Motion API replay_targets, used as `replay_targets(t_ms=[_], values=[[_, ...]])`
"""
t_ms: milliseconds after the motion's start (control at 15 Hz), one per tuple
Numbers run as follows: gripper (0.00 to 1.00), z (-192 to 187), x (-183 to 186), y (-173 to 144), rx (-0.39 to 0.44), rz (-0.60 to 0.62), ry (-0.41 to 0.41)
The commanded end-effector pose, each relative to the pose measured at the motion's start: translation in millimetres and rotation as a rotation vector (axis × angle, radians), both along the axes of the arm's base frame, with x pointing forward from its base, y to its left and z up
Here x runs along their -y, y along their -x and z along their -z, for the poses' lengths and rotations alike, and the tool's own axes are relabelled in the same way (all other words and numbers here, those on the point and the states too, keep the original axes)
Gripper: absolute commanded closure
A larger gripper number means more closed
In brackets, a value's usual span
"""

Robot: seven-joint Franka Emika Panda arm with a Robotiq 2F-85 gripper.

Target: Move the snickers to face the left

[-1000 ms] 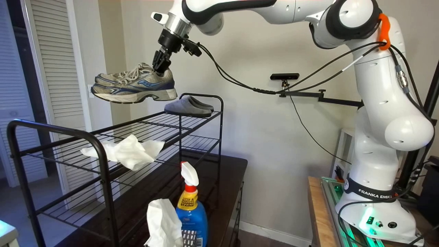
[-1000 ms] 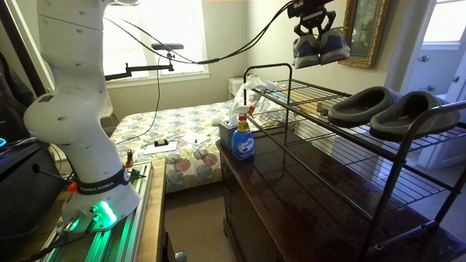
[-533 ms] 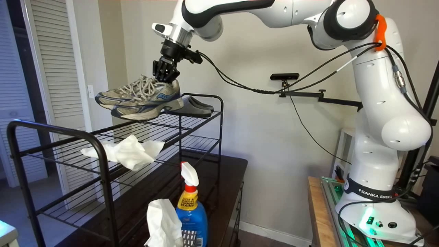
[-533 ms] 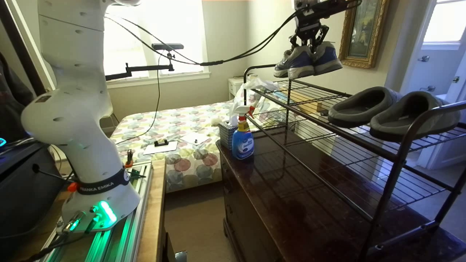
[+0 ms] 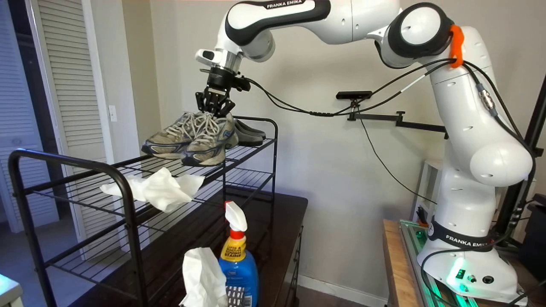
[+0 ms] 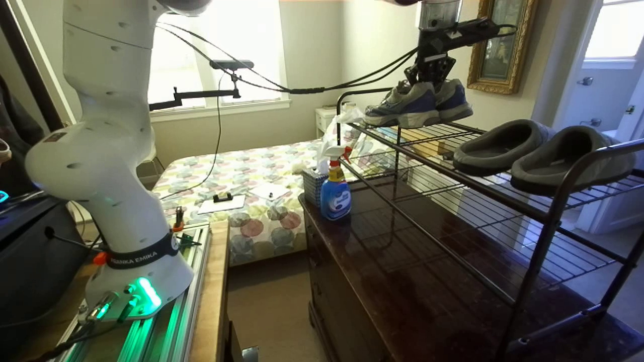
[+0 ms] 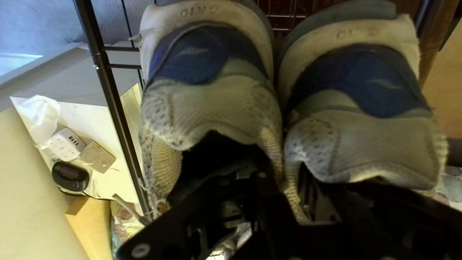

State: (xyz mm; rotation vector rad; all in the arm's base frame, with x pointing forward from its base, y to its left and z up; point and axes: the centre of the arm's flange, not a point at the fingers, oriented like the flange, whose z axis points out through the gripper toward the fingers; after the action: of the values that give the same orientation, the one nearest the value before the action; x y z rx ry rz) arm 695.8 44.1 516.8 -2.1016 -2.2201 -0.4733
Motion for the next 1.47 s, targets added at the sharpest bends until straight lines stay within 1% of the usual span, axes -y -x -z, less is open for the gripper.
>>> replay_targets(t_ms=[0,133,200,333,400,467,600,800,933,1000,1133,1200,1267,1400], values=[[0.95,-4,-11,-26,0.048,0.057,0.015],[0.95,0,-16,-31,0.085,0.116,0.012],[0.95,1,-17,-34,0.087,0.128,0.009],[0.95,4,-18,-37,0.079,0.143,0.033],[0.55,6,-18,-38,0.071,0.157,0.051],[0.54,8,-18,-39,0.067,0.177,0.069],[0.42,8,-16,-40,0.065,0.206,0.098],[0.19,-2,-14,-41,0.079,0.248,0.119],[0.05,-14,-15,-41,0.096,0.269,0.099],[0.01,-26,-15,-40,0.114,0.277,0.057],[0.0,-49,-13,-38,0.156,0.293,0.0],[0.0,-61,-9,-42,0.221,0.375,0.017],[0.0,-70,0,-48,0.242,0.42,0.029],[0.0,-79,21,-53,0.294,0.518,0.016]])
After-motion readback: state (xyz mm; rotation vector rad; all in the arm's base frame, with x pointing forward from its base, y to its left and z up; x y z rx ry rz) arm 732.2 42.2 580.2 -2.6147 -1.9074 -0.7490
